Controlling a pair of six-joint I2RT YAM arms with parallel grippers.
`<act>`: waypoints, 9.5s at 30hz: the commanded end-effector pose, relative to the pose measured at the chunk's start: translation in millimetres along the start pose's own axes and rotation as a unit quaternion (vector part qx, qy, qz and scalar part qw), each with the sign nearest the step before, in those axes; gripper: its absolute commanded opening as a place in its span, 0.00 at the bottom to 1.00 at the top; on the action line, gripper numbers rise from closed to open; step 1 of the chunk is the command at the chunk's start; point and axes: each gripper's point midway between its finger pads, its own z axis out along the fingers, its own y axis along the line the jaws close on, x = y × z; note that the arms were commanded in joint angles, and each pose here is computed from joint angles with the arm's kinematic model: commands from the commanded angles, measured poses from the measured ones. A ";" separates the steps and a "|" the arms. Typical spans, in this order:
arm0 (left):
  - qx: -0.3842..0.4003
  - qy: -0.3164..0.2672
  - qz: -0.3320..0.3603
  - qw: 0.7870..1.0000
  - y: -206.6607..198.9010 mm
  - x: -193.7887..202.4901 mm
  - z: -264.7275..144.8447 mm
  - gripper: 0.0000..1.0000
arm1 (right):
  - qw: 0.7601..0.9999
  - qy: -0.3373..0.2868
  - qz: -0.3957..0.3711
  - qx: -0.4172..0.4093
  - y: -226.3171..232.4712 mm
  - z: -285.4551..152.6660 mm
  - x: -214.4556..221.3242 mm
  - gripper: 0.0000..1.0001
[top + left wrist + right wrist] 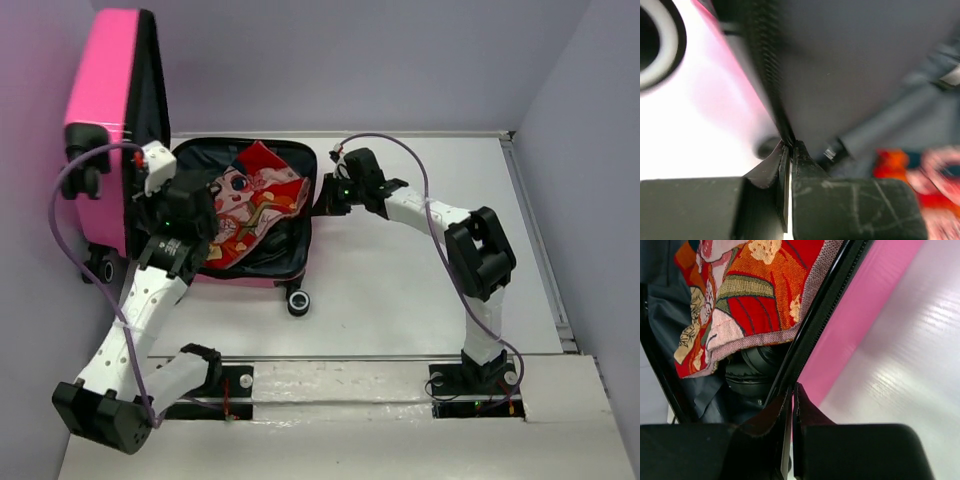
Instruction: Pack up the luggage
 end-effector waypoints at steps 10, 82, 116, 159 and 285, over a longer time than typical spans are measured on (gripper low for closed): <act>0.364 -0.086 0.035 0.927 -101.1 30.3 -180.7 0.06 | 1.000 0.010 0.016 -0.012 -6.8 34.5 16.2 0.07; 0.667 0.305 -0.225 0.642 -184.4 87.9 -205.2 0.99 | 0.991 -0.096 -0.030 -0.090 1.1 -112.8 -82.4 1.00; 0.495 0.082 -0.242 0.831 -314.6 -137.1 22.6 0.39 | 0.988 -0.117 -0.076 0.061 -5.5 -191.7 76.4 0.07; 0.571 0.315 -0.202 0.730 -313.6 89.0 -12.9 0.73 | 0.975 -0.207 -0.068 0.039 -18.9 -113.4 -85.6 0.07; 0.751 0.117 -0.263 0.595 -190.5 -40.7 -321.7 0.99 | 0.983 -0.173 -0.059 -0.028 85.1 -83.1 248.5 0.07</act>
